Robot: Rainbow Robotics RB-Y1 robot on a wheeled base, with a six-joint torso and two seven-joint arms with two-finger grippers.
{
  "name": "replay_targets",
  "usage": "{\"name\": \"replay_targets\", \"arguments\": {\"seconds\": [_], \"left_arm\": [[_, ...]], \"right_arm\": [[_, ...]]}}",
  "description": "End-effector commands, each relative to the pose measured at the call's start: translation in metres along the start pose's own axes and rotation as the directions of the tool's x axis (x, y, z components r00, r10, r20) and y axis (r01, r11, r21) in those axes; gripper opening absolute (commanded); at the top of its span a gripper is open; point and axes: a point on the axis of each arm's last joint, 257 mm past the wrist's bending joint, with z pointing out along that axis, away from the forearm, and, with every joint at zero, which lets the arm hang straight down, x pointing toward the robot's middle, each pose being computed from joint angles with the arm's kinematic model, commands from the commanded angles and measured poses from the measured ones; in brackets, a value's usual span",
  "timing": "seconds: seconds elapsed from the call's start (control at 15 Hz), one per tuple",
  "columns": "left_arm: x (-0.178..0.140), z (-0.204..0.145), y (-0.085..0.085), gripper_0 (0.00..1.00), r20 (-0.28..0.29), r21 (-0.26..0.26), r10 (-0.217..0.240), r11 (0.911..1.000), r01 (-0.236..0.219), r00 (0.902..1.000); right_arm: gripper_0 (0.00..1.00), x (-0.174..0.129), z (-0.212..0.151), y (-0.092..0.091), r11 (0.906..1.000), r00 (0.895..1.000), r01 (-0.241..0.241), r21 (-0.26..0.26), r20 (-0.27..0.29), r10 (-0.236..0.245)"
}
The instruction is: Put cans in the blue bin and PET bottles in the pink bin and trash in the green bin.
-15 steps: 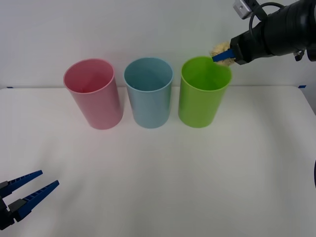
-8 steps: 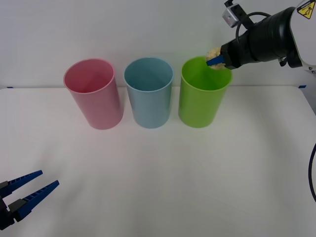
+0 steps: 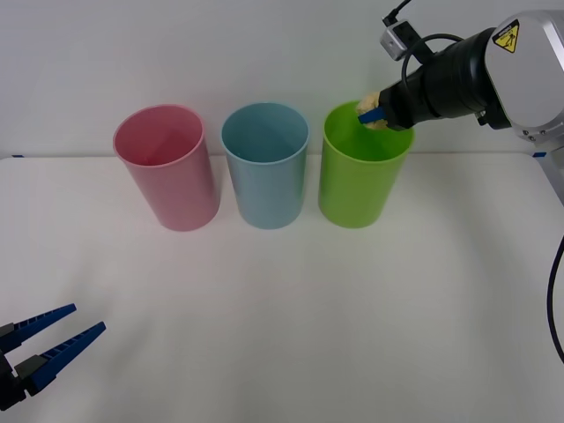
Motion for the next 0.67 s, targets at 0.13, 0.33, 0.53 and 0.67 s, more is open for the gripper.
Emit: {"name": "replay_targets", "arguments": {"seconds": [0.13, 0.33, 0.53, 0.67], "left_arm": [[0.0000, 0.0000, 0.0000, 1.00, 0.000, 0.000, 0.000, 1.0000, 0.000, 1.0000], [0.0000, 0.0000, 0.0000, 1.00, 0.000, 0.000, 0.000, 1.0000, 0.000, 1.0000], [0.0000, 0.0000, 0.0000, 1.00, 0.000, 0.000, 0.000, 1.0000, 0.000, 1.0000], [0.0000, 0.0000, 0.0000, 1.00, 0.000, 0.000, 0.000, 1.0000, 0.000, 1.0000]], "right_arm": [[0.00, 0.0013, 0.0021, 0.0045, 0.9999, 1.000, 0.006, -0.010, -0.005, -0.006], [0.94, -0.0030, 0.0026, 0.0054, 0.9974, 0.997, 0.071, -0.008, 0.011, -0.071], [1.00, -0.0073, 0.0027, 0.0090, 0.9960, 0.996, 0.086, -0.021, 0.030, -0.086], [1.00, -0.0083, 0.0037, 0.0123, 0.9960, 0.996, 0.084, -0.030, 0.033, -0.083]]}}
